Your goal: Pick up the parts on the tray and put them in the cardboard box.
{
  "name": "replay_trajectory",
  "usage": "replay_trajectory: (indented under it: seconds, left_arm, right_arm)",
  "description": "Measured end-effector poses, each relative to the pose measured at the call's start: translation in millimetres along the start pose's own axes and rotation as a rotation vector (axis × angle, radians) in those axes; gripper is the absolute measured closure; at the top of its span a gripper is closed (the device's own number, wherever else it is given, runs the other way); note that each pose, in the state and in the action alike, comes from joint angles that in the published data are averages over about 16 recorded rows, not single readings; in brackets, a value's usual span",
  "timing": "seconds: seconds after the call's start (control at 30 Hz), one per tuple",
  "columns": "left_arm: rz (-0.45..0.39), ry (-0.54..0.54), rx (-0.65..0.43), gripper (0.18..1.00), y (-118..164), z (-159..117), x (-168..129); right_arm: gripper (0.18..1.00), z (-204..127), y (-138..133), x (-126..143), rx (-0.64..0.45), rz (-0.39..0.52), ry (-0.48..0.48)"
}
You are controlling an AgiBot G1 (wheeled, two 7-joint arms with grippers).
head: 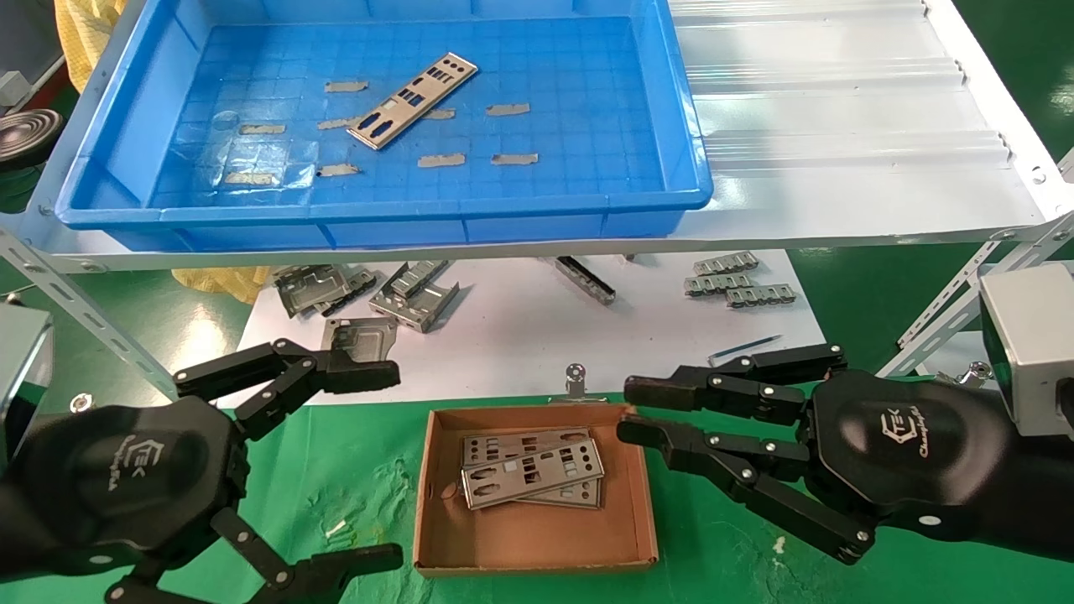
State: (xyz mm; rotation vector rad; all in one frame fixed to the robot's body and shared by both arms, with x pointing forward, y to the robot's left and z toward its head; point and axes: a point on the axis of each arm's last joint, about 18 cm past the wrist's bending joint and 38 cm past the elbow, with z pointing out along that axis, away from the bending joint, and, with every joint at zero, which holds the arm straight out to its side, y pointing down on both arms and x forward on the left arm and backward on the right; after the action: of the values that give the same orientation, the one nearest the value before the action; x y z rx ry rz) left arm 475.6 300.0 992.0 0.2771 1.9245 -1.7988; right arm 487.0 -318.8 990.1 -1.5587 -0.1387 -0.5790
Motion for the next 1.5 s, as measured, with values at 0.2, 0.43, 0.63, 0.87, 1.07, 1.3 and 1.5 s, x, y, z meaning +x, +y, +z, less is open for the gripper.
replay_trajectory:
  seconds: [0.2, 0.43, 0.63, 0.87, 1.07, 1.3, 1.5]
  left_arm:
    - [0.0, 0.0, 0.0, 0.184, 0.0, 0.0, 0.0]
    - [0.001, -0.001, 0.0, 0.184, -0.2, 0.0, -0.1]
    - [0.025, -0.019, -0.003, 0.184, -7.6, 1.7, -9.9]
    - [0.08, -0.111, -0.017, 0.184, -32.0, 10.9, -58.4]
    - [0.115, -0.269, -0.053, 0.184, -67.4, 25.1, -134.0]
    - [0.084, -0.479, -0.135, 0.184, -96.6, 45.2, -217.3]
    - [0.023, -0.601, -0.21, 0.184, -96.8, 61.1, -256.4]
  right_arm:
    - [0.879, 0.0, 0.0, 0.0, 0.0, 0.0, 0.0]
    - [0.95, 0.0, 0.0, 0.0, 0.0, 0.0, 0.0]
    - [0.978, 0.0, 0.0, 0.0, 0.0, 0.0, 0.0]
    - [0.987, 0.0, 0.0, 0.0, 0.0, 0.0, 0.0]
    - [0.988, 0.0, 0.0, 0.0, 0.0, 0.0, 0.0]
    - [0.988, 0.0, 0.0, 0.0, 0.0, 0.0, 0.0]
    - [0.987, 0.0, 0.0, 0.0, 0.0, 0.0, 0.0]
